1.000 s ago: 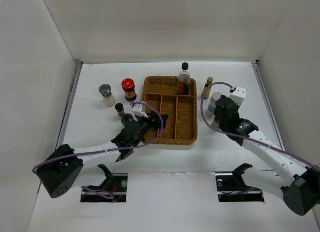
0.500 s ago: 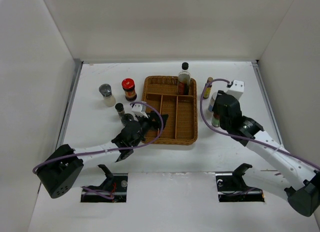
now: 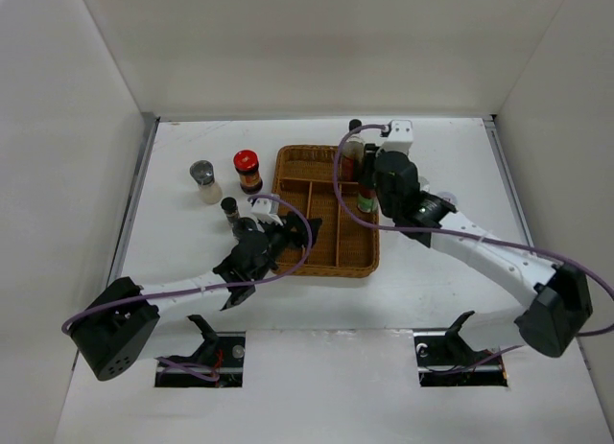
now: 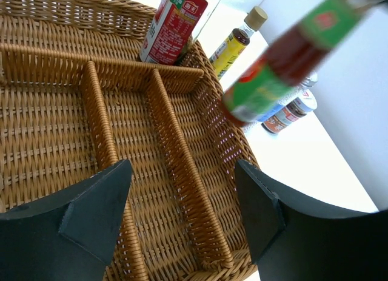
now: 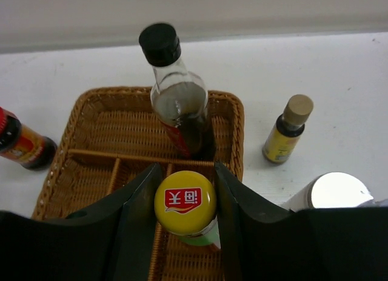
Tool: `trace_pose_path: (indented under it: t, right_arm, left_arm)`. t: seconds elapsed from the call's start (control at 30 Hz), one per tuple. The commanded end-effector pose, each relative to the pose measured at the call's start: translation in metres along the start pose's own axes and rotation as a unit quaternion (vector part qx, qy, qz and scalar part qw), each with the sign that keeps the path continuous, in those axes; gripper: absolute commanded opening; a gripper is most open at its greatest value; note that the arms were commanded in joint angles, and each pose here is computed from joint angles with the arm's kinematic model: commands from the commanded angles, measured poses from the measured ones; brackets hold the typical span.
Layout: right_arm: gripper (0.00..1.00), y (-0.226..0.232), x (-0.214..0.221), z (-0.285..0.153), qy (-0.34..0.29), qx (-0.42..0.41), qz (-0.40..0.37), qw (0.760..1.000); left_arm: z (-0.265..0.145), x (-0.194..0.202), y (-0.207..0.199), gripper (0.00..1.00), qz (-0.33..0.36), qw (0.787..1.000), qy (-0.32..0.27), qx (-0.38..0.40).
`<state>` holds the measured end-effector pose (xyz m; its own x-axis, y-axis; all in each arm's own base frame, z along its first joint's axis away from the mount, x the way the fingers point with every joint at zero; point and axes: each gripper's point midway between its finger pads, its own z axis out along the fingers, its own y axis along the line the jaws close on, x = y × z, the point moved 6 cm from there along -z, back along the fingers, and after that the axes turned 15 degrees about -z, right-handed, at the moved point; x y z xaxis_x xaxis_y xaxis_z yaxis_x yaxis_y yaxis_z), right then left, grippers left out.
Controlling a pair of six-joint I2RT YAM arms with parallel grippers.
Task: Organize the condiment bottles
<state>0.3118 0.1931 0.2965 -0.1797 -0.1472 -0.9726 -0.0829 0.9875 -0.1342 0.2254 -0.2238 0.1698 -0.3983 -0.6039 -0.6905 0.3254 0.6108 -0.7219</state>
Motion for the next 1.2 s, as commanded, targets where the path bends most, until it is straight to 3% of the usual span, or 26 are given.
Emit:
trace_pose_path:
  t: [0.0,0.73,0.97,1.17]
  right_arm:
    - [0.17,0.005,-0.066,0.009,-0.109,-0.02,0.078,0.991]
    - [0.19,0.029,0.004,0.07,-0.066,-0.005,0.067,0.996]
    - [0.4,0.031,0.027,0.068,-0.045,-0.004,0.067,0.997]
    - [0.49,0.029,0.035,0.067,-0.037,-0.005,0.075,0.997]
  left_arm:
    - [-0.001,-0.01,-0.012,0.67,-0.013,0.999,-0.021,0.029]
    - [0.002,-0.007,-0.008,0.67,-0.015,1.0,-0.015,0.023]
    - [0.002,-0.005,-0.008,0.67,-0.013,1.0,-0.012,0.024]
    - [0.002,-0.006,-0.01,0.67,-0.012,0.999,-0.014,0.026]
